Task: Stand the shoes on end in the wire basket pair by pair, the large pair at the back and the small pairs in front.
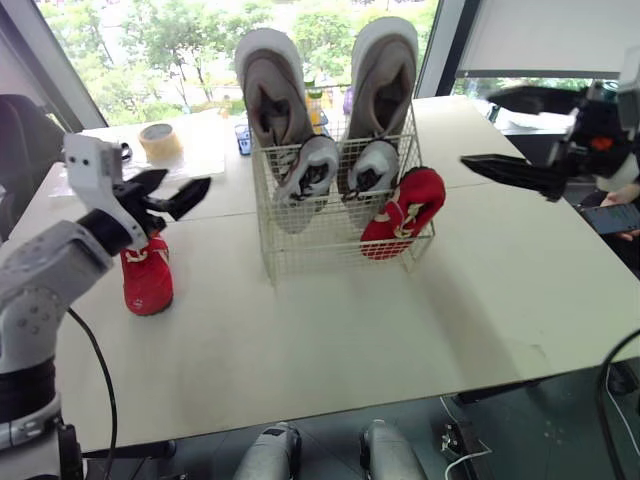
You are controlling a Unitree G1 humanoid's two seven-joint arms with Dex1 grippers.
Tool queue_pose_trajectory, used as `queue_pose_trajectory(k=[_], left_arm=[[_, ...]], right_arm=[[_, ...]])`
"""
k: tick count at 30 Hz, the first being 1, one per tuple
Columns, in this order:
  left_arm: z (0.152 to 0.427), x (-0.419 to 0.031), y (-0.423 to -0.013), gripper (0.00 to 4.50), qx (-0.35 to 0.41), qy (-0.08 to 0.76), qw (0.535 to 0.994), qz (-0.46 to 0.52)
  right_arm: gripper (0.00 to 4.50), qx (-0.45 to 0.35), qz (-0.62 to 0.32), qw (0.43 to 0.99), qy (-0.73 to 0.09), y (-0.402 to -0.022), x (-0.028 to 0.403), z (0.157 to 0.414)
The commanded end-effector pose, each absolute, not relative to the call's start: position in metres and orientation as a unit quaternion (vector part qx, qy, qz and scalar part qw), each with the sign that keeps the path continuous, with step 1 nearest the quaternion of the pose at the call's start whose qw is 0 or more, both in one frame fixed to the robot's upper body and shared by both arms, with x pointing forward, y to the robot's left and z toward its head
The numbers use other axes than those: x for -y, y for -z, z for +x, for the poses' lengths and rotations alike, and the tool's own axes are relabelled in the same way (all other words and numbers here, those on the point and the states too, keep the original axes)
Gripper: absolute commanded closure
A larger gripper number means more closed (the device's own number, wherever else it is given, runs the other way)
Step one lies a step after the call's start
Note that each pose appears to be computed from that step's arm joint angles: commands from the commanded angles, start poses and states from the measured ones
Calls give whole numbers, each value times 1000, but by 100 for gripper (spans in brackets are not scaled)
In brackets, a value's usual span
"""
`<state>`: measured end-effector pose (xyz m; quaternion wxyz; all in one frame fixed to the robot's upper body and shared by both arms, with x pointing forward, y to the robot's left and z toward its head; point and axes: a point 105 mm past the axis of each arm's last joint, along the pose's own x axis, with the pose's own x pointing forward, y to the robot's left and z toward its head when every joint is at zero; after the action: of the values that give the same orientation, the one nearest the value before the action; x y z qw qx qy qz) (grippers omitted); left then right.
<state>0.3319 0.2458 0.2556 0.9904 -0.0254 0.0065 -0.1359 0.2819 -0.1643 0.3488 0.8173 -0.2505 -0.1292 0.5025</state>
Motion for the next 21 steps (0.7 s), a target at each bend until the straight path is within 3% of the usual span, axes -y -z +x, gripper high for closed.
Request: queue_pose_trajectory(k=[1, 7, 13, 21], left_arm=[[333, -279, -262, 0, -40, 44, 998, -6], [325, -330, -217, 0, -172, -100, 980, -16], [324, -325, -176, 0, -241, -91, 966, -34], [345, -322, -148, 0, -256, -96, 961, -48]], right_arm=[[4, 152, -244, 786, -548, -353, 136, 269], [4, 155, -228, 759, -590, -345, 111, 264], [4, 159, -223, 756, -594, -345, 106, 262], [4, 153, -219, 764, -587, -340, 105, 259]])
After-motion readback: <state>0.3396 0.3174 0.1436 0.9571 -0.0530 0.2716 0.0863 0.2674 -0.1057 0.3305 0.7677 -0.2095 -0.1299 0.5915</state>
